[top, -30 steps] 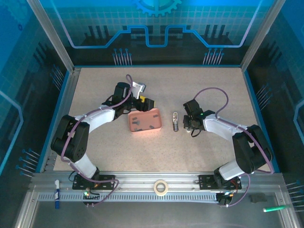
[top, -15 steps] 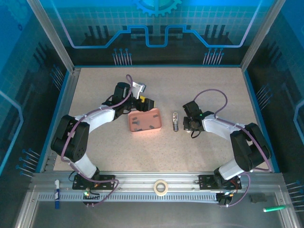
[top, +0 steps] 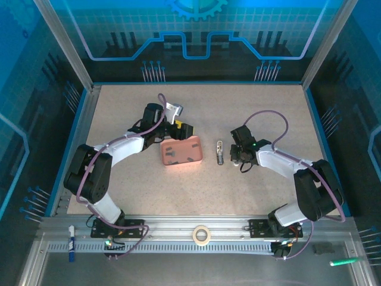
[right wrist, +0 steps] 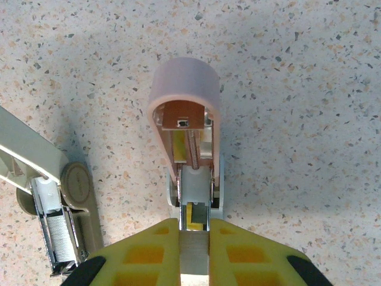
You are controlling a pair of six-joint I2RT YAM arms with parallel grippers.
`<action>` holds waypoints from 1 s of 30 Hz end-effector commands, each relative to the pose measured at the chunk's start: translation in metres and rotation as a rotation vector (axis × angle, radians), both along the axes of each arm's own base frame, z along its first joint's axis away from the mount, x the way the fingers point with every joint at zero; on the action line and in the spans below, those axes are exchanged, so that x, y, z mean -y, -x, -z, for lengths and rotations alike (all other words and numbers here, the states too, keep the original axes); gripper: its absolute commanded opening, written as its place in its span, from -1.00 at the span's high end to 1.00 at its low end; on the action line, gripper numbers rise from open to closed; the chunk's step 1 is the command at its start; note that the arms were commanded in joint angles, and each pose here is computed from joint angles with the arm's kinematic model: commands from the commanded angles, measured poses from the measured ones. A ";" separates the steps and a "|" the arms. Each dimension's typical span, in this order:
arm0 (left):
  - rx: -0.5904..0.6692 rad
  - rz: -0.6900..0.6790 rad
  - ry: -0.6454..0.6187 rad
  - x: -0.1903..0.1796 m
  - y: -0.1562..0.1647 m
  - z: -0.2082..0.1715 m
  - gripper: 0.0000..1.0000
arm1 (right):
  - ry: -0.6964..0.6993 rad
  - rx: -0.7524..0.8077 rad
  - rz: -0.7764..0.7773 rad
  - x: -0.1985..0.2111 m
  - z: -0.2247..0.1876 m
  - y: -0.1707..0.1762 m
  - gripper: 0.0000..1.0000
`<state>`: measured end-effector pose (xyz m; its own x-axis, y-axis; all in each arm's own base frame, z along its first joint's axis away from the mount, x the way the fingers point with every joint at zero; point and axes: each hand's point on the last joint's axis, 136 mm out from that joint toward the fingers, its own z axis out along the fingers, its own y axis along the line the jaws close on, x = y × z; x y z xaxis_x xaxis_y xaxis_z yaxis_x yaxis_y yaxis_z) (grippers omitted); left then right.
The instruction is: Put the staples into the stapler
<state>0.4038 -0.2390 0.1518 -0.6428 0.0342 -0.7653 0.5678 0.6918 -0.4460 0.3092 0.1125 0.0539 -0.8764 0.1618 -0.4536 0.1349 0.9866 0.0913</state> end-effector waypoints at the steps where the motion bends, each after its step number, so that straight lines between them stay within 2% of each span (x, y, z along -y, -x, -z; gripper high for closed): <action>1: -0.001 0.026 0.002 0.003 0.004 0.001 -0.61 | 0.011 -0.002 0.022 0.003 -0.001 -0.001 0.66; 16: -0.001 0.027 -0.003 0.003 0.004 0.002 -0.61 | 0.005 -0.044 0.019 0.000 0.017 0.002 0.67; 30: 0.001 0.028 -0.002 0.003 0.004 0.001 -0.61 | -0.008 0.002 0.014 -0.003 -0.002 -0.003 0.66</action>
<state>0.4038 -0.2389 0.1516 -0.6431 0.0346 -0.7650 0.5676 0.6922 -0.4458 0.3073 0.1121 0.0470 -0.8861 0.1613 -0.4346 0.1397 0.9868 0.0814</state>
